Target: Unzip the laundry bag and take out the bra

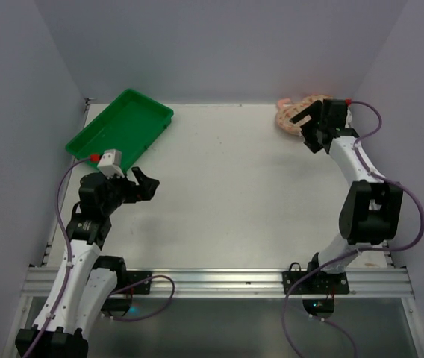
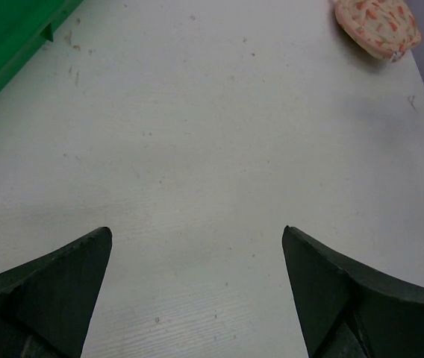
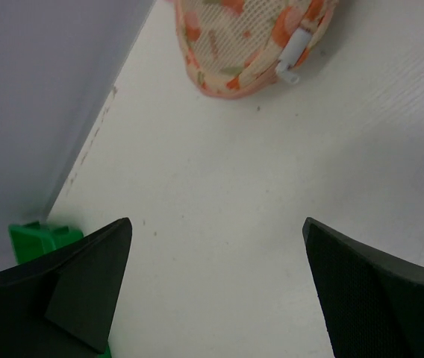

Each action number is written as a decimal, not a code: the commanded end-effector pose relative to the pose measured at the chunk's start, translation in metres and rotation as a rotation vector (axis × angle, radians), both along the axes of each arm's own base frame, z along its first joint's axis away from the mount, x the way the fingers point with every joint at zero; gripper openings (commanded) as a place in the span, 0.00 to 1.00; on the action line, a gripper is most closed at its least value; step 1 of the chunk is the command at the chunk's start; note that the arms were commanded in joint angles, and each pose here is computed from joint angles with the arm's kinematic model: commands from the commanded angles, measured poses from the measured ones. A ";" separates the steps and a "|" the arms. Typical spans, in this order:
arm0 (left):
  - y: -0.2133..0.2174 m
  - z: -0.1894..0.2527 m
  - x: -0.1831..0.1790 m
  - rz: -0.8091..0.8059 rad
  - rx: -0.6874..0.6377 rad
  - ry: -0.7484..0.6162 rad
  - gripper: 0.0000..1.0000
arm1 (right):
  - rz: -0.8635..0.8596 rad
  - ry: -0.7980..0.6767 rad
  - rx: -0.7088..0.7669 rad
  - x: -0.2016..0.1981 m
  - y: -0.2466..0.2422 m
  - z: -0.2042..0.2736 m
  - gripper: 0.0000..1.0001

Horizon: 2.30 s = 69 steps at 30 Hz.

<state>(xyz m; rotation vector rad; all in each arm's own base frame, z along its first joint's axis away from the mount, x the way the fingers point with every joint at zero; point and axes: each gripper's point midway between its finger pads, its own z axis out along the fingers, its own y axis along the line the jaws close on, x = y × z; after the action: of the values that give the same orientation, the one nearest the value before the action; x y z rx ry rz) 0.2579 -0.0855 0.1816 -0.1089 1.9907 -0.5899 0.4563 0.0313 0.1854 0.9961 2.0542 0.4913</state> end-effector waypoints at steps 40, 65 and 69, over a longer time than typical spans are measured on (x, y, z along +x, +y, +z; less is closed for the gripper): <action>-0.065 0.005 -0.013 -0.195 -0.197 0.128 1.00 | 0.175 -0.090 0.282 -0.064 0.106 -0.078 0.00; -0.262 -0.053 -0.047 -0.219 -0.100 0.164 0.62 | 0.246 0.106 0.455 -0.192 0.208 -0.131 0.05; -0.268 -0.060 -0.045 -0.231 -0.110 0.150 0.56 | 0.294 0.113 0.465 -0.194 0.219 -0.128 0.12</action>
<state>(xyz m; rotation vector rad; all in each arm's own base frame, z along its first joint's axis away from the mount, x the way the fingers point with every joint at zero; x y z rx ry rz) 0.1965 -0.3398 0.1002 0.0602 2.2527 -0.8114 0.2676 0.2460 0.0687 0.9925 2.1903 1.1664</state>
